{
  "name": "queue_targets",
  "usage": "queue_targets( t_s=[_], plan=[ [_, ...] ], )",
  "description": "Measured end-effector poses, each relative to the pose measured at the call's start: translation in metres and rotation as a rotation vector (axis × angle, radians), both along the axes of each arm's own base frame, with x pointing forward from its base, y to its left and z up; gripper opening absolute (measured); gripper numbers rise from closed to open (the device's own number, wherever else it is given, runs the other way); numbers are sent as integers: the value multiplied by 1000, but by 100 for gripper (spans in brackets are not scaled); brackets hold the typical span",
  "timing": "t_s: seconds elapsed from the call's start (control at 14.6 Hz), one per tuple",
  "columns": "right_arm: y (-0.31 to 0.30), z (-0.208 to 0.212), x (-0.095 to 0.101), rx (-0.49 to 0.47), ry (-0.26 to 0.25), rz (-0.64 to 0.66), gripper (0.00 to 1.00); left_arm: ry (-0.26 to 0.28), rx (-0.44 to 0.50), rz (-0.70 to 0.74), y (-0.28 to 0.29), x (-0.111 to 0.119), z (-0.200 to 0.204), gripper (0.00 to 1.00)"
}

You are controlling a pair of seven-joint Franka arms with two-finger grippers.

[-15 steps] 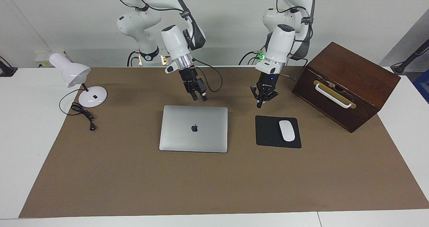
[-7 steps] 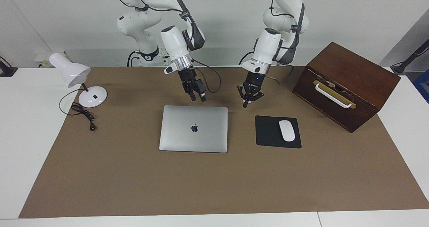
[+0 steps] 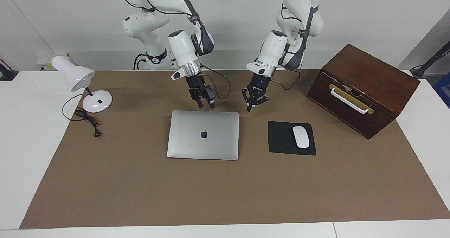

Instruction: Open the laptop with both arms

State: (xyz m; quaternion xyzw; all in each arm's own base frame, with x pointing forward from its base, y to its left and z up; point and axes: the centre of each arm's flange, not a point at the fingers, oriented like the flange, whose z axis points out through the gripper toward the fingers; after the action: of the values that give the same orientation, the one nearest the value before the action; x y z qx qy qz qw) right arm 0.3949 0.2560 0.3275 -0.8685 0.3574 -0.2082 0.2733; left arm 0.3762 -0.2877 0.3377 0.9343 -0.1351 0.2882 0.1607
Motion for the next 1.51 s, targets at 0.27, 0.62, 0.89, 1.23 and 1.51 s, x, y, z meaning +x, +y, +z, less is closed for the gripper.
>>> queue_targets(
  t_s=[0.27, 0.62, 0.89, 1.23, 1.51],
  plan=[
    [0, -1, 0, -4, 3, 4, 100, -56, -29, -10, 2, -13, -20, 1],
    [-1, -7, 1, -26, 48, 32, 99, -57, -26, -18, -1, -17, -36, 1],
    [3, -10, 4, -41, 110, 74, 100, -54, -18, -24, -5, -12, -42, 1],
    [1, -8, 10, -37, 118, 68, 100, -59, -11, -55, -20, -7, -48, 1],
    [-10, -6, 18, -33, 112, 40, 100, -78, 5, -113, -32, -15, -47, 1]
  ],
)
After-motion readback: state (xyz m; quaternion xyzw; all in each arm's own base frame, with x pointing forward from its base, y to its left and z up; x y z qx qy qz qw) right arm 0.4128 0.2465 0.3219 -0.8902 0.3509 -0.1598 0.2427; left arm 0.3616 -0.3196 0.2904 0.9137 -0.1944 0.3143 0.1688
